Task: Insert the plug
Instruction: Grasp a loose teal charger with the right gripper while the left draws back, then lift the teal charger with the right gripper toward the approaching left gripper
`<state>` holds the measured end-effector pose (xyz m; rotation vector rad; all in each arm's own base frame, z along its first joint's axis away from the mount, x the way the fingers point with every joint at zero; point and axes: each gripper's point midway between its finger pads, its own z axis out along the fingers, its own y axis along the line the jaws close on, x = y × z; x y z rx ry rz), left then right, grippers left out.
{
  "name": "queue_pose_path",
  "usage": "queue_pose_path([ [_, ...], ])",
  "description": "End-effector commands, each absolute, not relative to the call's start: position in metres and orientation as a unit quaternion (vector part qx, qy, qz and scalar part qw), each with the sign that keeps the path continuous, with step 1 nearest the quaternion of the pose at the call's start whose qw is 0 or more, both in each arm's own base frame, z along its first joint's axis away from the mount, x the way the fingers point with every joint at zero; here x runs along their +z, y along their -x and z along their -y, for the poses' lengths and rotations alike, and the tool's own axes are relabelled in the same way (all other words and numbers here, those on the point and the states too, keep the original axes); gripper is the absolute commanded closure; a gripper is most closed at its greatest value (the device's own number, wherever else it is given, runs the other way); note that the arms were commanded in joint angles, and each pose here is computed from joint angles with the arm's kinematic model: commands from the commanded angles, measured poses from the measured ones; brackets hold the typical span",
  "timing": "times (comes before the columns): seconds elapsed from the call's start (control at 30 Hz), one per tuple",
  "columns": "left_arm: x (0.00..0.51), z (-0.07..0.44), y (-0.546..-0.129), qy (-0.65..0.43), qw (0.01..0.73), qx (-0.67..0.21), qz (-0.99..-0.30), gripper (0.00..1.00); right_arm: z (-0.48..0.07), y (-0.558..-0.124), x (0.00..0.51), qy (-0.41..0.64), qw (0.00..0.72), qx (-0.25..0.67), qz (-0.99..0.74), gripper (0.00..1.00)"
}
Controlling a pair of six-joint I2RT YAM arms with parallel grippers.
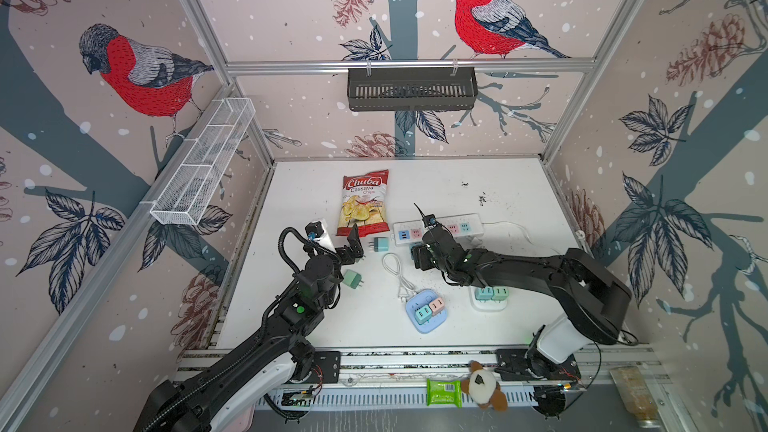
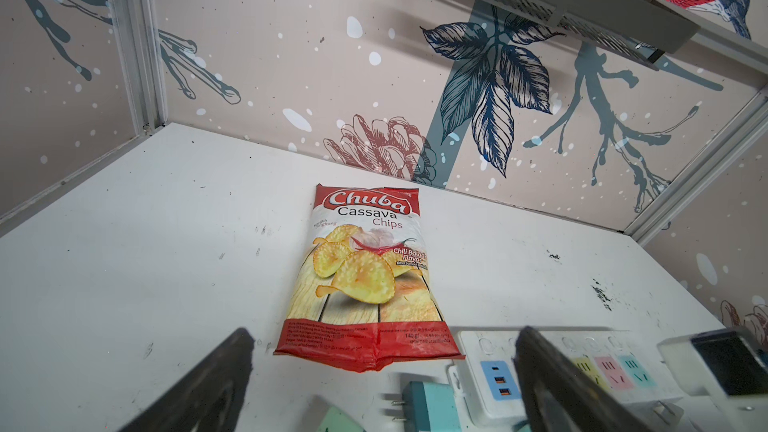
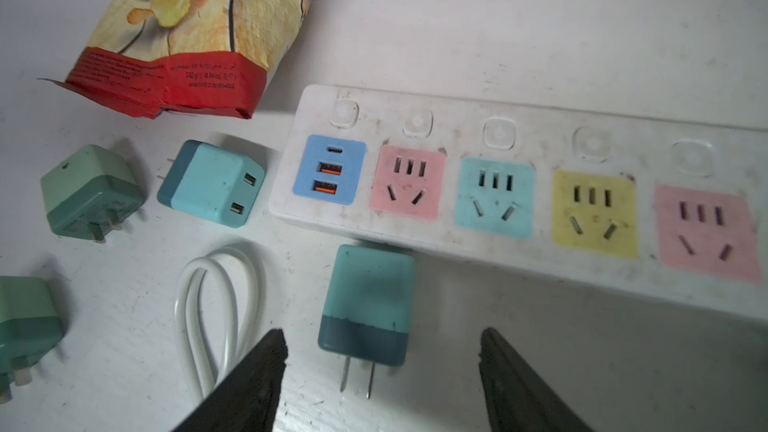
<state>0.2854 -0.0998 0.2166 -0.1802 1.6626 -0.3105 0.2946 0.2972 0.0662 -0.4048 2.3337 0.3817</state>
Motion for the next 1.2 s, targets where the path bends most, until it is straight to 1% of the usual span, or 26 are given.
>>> queue_pose_path([
  [0.0,0.228,0.097,-0.285,0.090,0.675,-0.146,-0.718,0.03,-0.303,-0.291,0.060,0.165,0.347,0.151,-0.911,0.25],
  [0.43,0.231,0.096,-0.284,0.091,0.677,-0.148,-0.715,0.03,-0.314,-0.306,0.023,0.178,0.315,0.103,-0.927,0.27],
  [0.47,0.231,0.097,-0.284,0.090,0.677,-0.149,-0.715,0.03,-0.315,-0.307,0.020,0.179,0.313,0.099,-0.927,0.28],
  [0.6,0.230,0.097,-0.284,0.089,0.676,-0.148,-0.716,0.03,-0.314,-0.310,0.013,0.178,0.311,0.085,-0.930,0.42],
  [0.77,0.230,0.098,-0.284,0.087,0.676,-0.149,-0.717,0.03,-0.313,-0.312,0.006,0.180,0.306,0.078,-0.932,0.49],
  [0.93,0.231,0.101,-0.284,0.081,0.677,-0.156,-0.715,0.03,-0.313,-0.313,0.008,0.180,0.310,0.076,-0.930,0.58],
  [1.17,0.229,0.118,-0.291,0.057,0.667,-0.176,-0.722,0.03,-0.312,-0.308,0.035,0.185,0.348,0.101,-0.914,0.69],
])
